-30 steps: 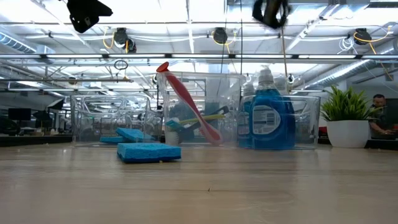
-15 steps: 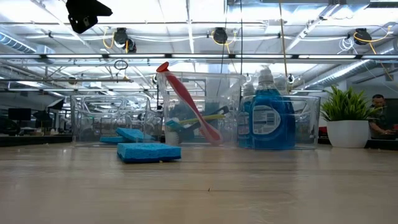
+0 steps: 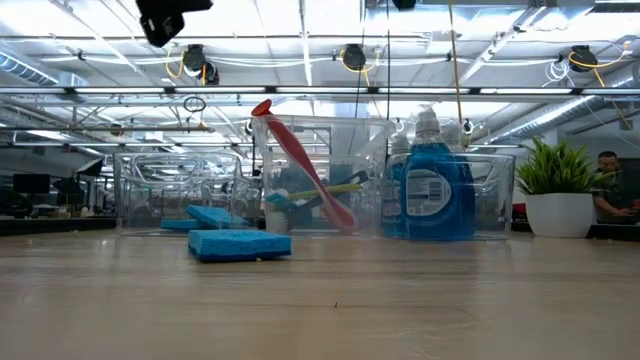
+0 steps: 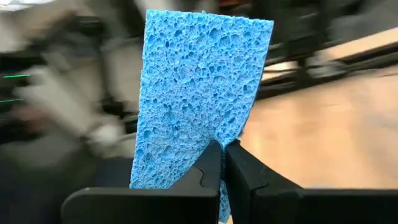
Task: Pick & Place Kitchen Sink Supplies
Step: Put the blue dishwashing sponge into the left transparent bin
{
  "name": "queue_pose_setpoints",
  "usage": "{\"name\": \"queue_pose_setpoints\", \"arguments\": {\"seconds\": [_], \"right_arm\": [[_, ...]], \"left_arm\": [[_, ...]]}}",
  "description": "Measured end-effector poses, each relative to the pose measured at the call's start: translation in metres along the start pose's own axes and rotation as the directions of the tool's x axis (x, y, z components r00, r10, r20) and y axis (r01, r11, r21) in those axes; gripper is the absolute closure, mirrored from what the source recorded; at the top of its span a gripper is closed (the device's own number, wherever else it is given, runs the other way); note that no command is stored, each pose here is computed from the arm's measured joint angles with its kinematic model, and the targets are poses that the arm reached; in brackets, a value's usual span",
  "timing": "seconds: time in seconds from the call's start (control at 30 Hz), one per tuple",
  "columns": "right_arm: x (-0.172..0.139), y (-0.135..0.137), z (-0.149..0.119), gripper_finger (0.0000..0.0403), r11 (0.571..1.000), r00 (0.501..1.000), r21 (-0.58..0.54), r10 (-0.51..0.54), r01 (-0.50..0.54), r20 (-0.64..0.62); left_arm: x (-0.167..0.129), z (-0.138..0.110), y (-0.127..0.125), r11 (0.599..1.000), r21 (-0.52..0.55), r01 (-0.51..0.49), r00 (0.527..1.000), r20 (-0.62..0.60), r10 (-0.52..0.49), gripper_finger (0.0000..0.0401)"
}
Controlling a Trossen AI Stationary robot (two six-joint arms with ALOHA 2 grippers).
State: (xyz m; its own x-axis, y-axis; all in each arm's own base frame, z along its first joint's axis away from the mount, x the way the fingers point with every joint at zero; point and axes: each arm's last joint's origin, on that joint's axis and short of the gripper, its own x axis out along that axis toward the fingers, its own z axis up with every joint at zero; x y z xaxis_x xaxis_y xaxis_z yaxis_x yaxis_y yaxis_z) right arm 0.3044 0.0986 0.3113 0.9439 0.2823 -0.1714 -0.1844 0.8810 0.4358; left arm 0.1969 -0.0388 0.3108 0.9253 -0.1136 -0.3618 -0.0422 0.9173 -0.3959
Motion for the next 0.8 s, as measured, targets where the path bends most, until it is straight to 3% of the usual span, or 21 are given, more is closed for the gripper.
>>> {"name": "queue_pose_setpoints", "arguments": {"seconds": [0.17, 0.33, 0.53, 0.8], "right_arm": [[-0.001, -0.009, 0.003, 0.0403, 0.952, 0.952, -0.092, -0.28, 0.292, 0.124], [-0.005, -0.014, 0.007, 0.0403, 0.839, 0.844, -0.156, -0.479, 0.521, 0.243], [-0.008, -0.015, 0.019, 0.0403, 0.701, 0.721, -0.22, -0.576, 0.678, 0.385], [0.002, -0.026, 0.022, 0.0403, 0.534, 0.591, -0.265, -0.653, 0.803, 0.473]], "left_arm": [[0.011, 0.008, -0.005, 0.995, 0.096, 0.033, 0.996, 0.085, -0.041, 0.0215], [0.021, 0.014, -0.008, 0.985, 0.171, 0.015, 0.984, 0.173, -0.045, 0.0215], [0.036, 0.022, -0.006, 0.975, 0.189, -0.117, 0.95, 0.307, 0.054, 0.0215], [0.055, 0.032, 0.002, 0.972, 0.173, -0.157, 0.904, 0.422, 0.071, 0.0215]]}}
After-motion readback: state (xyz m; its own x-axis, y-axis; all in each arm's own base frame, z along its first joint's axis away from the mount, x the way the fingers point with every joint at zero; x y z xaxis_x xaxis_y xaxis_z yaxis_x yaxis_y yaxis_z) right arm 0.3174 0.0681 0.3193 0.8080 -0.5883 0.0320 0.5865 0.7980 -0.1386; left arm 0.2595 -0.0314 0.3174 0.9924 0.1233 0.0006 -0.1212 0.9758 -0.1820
